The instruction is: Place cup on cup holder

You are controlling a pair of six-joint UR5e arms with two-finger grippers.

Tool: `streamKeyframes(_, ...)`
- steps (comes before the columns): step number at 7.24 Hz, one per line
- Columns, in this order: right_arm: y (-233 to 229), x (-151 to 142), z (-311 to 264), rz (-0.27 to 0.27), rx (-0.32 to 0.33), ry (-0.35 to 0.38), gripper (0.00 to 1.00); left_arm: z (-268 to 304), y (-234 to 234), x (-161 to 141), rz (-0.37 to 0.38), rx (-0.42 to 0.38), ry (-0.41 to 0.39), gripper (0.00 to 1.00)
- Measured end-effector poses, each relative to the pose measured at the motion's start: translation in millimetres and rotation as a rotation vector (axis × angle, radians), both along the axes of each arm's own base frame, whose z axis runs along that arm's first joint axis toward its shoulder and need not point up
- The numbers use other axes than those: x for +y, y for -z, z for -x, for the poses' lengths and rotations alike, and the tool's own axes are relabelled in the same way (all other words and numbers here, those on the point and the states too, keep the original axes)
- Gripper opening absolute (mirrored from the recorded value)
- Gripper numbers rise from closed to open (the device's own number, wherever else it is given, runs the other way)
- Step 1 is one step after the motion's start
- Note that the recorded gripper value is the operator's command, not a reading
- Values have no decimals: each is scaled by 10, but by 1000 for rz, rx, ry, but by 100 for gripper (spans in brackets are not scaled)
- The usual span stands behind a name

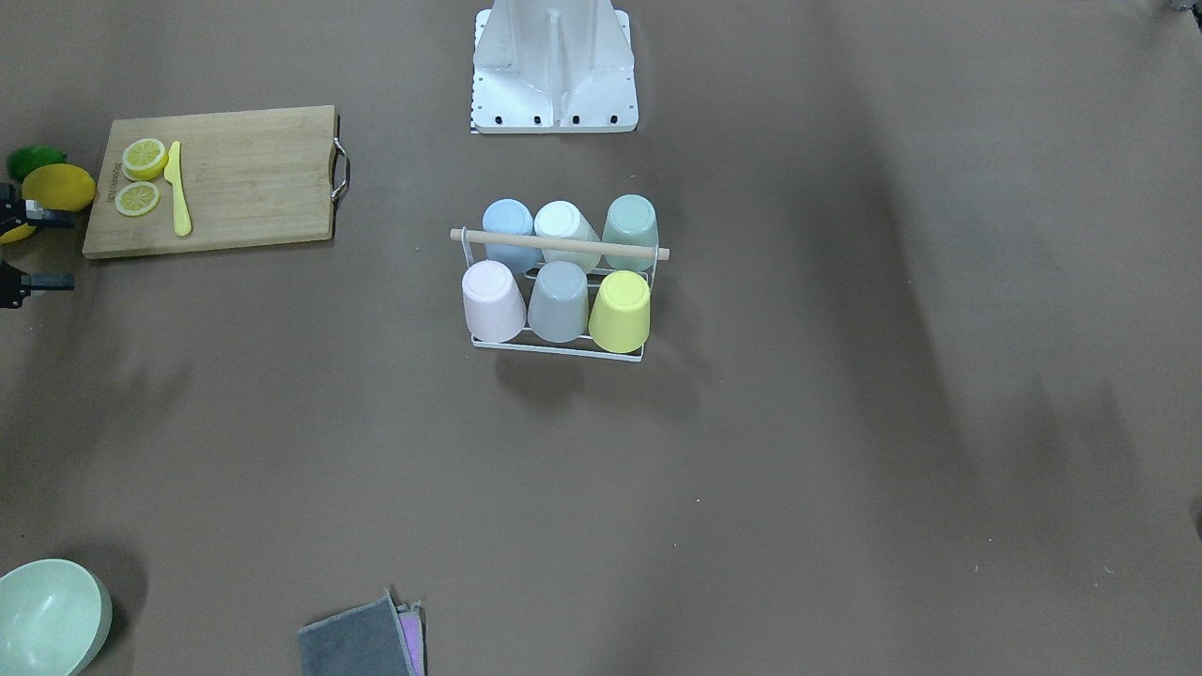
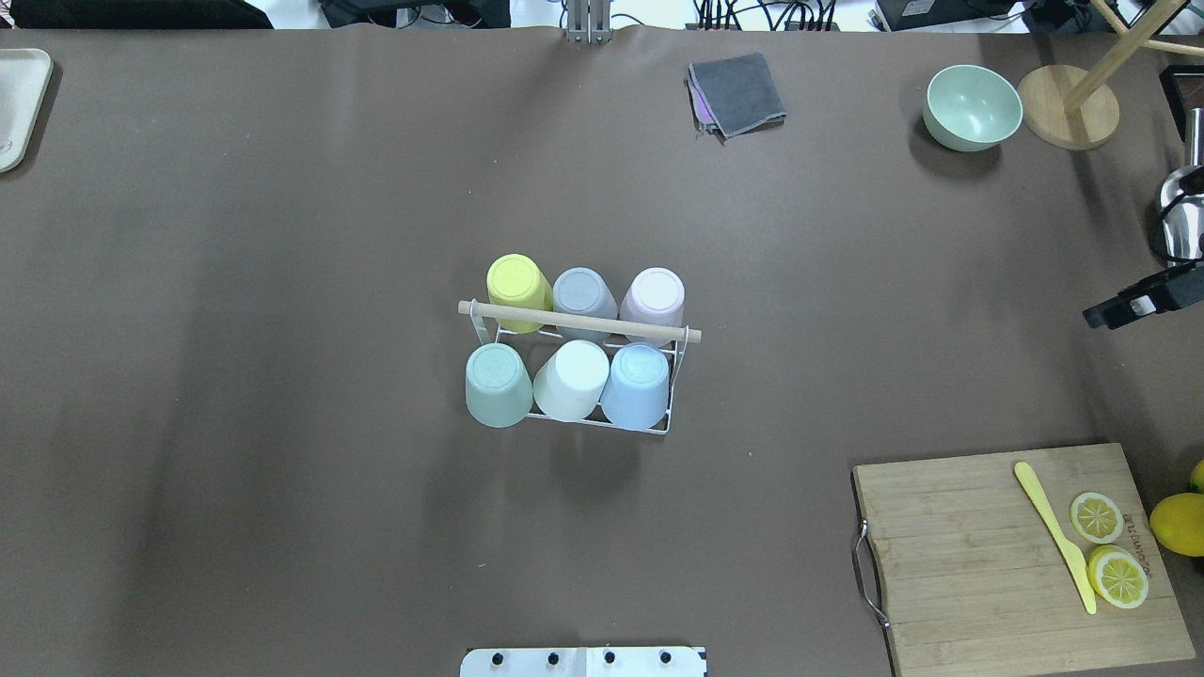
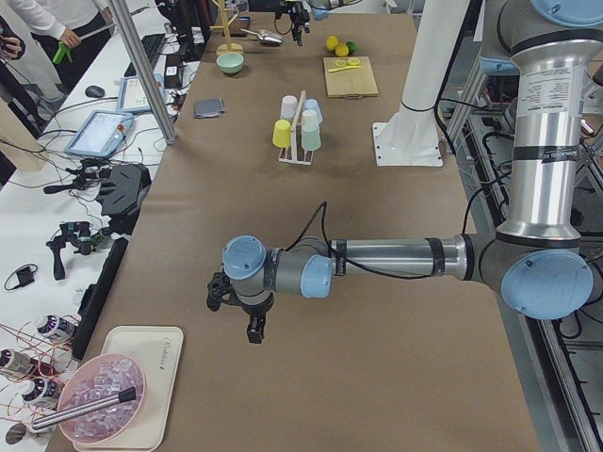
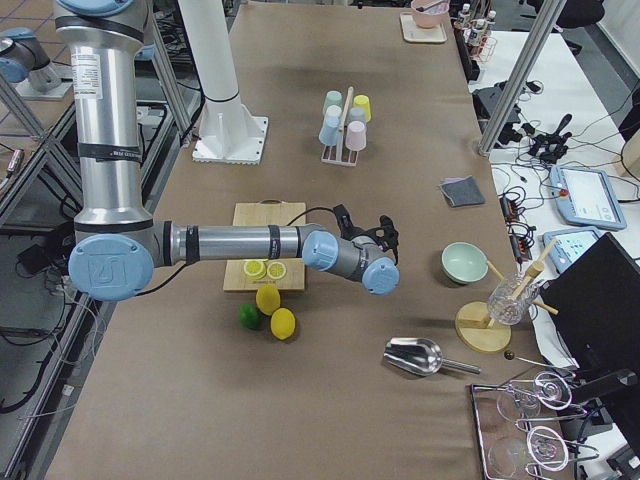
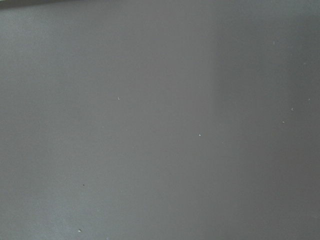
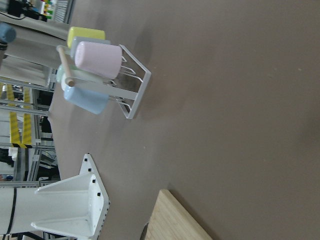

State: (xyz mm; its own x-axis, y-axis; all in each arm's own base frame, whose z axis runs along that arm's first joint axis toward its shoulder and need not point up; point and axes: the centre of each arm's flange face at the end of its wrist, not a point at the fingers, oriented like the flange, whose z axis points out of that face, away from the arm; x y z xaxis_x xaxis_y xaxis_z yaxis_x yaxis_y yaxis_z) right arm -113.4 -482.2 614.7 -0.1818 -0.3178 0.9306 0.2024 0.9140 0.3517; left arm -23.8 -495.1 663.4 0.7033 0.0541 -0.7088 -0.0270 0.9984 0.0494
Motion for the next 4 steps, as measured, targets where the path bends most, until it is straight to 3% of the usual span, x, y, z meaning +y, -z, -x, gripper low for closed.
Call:
streamKeyframes(2, -34, 36, -231, 86, 187, 20, 100, 17, 74, 2, -10, 1, 8, 97)
streamKeyframes(4, -83, 30, -465, 138, 378, 21, 99, 23, 105, -1, -15, 2, 11, 97)
